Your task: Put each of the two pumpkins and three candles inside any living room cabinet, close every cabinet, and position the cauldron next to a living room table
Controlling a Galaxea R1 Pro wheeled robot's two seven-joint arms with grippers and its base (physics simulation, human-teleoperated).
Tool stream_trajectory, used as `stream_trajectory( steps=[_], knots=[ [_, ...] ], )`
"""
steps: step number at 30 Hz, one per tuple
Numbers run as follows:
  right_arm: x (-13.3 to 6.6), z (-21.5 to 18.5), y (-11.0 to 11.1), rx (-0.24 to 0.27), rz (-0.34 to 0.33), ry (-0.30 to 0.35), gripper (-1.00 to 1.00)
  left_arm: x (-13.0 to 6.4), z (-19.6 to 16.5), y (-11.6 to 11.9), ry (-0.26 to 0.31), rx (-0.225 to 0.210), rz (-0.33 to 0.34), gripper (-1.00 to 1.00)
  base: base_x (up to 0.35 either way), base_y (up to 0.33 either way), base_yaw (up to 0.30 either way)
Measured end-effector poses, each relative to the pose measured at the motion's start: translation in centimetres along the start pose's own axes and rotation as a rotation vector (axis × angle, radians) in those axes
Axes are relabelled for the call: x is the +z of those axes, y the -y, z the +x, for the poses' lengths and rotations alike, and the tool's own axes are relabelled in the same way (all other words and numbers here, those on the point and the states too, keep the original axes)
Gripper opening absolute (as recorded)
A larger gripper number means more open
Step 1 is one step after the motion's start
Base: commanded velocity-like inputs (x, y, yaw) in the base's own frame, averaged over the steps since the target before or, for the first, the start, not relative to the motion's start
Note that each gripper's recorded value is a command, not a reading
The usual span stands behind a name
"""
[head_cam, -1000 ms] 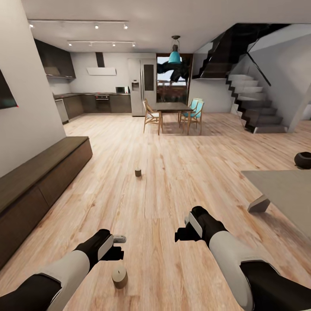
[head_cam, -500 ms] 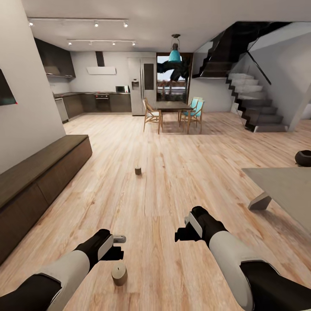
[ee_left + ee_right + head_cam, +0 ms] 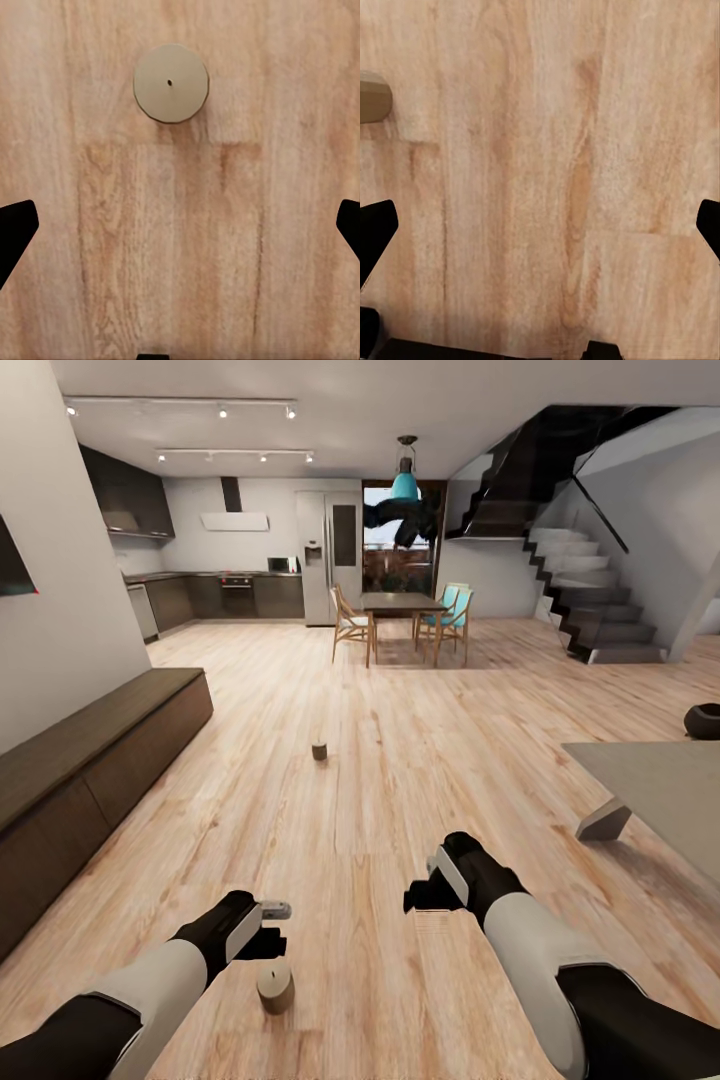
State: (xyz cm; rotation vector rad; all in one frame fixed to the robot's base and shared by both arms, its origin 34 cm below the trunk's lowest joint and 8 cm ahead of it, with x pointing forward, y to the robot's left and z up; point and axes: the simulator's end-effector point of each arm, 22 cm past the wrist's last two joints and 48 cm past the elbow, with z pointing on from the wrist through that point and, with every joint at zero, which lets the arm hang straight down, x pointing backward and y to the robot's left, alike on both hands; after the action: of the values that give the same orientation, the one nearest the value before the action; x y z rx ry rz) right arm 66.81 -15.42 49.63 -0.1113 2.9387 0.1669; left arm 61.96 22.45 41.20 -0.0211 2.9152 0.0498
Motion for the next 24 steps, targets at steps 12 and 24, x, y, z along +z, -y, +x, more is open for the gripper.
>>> stream_trajectory(
  steps=[12,24],
  knots=[
    [-2.0,-4.1,0.1,-0.003,-0.002,0.134,1.0,2.4,1.1,0.0,0.0,-0.001,0.0,1.0,0.0,0.0,0.0],
    [-5.5,-8.7,-0.1,-0.008,-0.008,0.336,1.0,4.8,2.3,0.1,0.001,0.0,0.0,1.0,0.0,0.0,0.0]
  ],
)
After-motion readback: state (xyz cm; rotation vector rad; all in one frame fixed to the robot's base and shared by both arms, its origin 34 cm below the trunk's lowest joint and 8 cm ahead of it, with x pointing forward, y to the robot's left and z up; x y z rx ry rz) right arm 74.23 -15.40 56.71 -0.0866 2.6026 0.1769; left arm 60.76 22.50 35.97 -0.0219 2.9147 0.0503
